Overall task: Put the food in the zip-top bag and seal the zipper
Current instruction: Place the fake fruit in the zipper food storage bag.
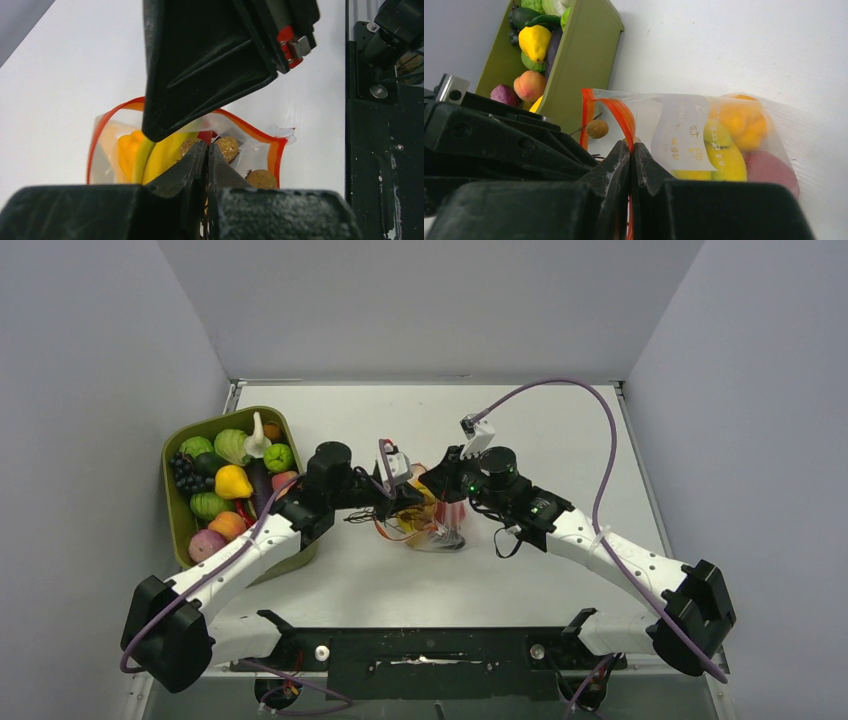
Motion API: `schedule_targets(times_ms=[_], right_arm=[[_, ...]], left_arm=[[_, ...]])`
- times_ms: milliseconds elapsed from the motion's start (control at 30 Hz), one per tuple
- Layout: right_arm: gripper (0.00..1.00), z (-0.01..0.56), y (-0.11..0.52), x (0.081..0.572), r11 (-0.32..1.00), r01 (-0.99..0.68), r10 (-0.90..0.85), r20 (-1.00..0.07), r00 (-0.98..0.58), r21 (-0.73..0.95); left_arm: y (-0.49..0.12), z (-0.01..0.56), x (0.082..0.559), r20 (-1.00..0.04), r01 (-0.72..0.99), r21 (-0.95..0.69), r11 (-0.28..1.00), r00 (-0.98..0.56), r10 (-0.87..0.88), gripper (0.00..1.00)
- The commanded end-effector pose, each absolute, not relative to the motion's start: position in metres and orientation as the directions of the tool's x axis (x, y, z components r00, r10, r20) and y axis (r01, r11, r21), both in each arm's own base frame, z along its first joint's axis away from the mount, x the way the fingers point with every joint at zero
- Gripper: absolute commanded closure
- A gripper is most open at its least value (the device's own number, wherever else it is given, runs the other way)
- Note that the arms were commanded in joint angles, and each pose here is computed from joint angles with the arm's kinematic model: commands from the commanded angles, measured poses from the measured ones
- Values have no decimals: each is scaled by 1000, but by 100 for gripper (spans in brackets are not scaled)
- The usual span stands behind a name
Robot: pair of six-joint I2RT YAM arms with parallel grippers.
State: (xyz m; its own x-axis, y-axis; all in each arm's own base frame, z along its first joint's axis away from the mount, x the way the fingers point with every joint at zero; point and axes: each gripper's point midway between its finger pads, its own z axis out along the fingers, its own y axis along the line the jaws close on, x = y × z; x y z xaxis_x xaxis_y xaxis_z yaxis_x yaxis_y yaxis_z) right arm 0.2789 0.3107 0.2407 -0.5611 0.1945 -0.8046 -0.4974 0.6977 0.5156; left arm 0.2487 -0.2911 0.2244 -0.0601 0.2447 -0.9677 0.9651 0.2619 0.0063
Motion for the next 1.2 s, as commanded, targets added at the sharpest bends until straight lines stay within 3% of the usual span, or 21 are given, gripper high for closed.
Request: schedule_targets(times_ms=[0, 133, 300, 467, 533, 667, 967, 1167], right_arm=[[100, 269, 316, 275, 636, -536, 266, -810, -522, 555], [100, 269, 318, 275, 630, -534, 273, -805, -527, 564], [100, 267, 320, 276, 628, -533, 269, -801, -534, 567], [100, 267, 315, 280, 654, -507, 278, -802, -529, 561], [100, 267, 311, 283, 668, -489, 286, -801, -527, 561], [100, 262, 308, 286, 679, -471, 292, -796, -531, 563], [100, 266, 301, 295, 693, -449, 312, -796, -519, 564], [100, 269, 295, 297, 700, -439, 323, -798, -509, 563]], left_arm=[[-309, 248, 240, -984, 974, 118, 192, 88, 157, 100], [-315, 239, 230, -975, 976, 169, 135, 145, 171, 100], [-316, 231, 240, -961, 967, 202, 154, 165, 223, 100], [-309, 271, 256, -984, 937, 131, 325, 83, 158, 60], [-303, 289, 259, -993, 914, 72, 399, 29, 111, 51], [-287, 307, 258, -996, 873, 9, 487, -37, 84, 42], [-238, 283, 242, -966, 734, -126, 667, -244, 87, 41], [-216, 263, 247, -911, 547, -279, 789, -410, -37, 50]])
